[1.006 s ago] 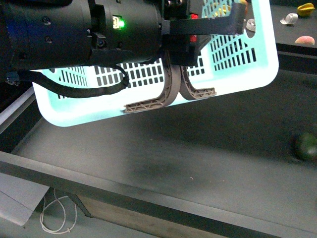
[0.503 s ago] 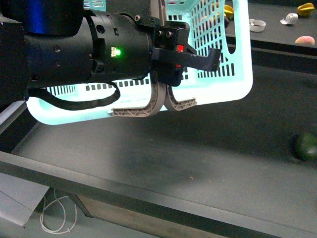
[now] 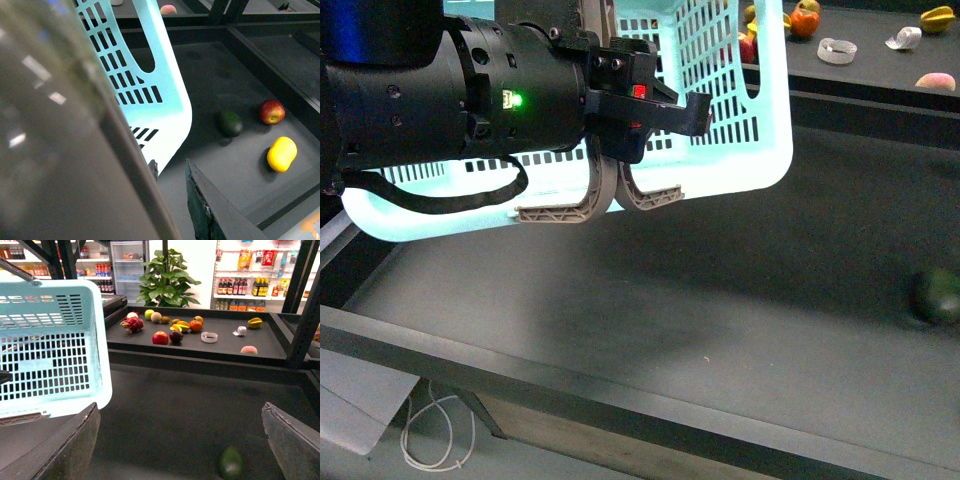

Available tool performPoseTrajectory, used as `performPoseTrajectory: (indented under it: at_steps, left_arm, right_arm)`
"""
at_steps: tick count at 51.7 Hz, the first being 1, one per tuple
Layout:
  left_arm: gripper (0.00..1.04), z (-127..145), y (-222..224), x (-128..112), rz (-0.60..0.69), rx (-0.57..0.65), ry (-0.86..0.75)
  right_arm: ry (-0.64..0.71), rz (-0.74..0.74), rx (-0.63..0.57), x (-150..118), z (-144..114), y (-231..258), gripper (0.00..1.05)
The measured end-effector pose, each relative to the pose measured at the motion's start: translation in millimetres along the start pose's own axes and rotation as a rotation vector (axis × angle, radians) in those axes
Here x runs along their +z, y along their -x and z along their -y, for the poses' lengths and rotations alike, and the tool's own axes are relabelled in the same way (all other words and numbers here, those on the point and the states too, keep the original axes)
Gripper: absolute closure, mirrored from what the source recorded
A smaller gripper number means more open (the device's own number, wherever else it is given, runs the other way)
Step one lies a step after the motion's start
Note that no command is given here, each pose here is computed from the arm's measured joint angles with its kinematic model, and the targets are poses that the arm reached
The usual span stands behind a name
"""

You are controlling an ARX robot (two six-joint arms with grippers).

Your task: Pick mango with right arm and hold basket with left

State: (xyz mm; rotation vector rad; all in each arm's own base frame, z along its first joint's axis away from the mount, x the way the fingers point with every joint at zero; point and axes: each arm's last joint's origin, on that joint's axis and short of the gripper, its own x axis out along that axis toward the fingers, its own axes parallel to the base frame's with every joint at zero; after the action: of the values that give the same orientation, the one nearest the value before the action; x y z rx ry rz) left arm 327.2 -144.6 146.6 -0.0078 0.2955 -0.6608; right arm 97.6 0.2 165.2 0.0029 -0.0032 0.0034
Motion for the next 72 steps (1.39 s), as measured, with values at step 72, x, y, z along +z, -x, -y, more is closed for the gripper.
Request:
performPoseTrajectory:
  at_steps: [72]
  left_arm:
    - [0.88,-0.5,0.4,-0.6,-0.002,0.003,0.001]
  right_arm:
    - [-0.143,-0.093,-0.129,0.1,29.3,-46.1,0.08]
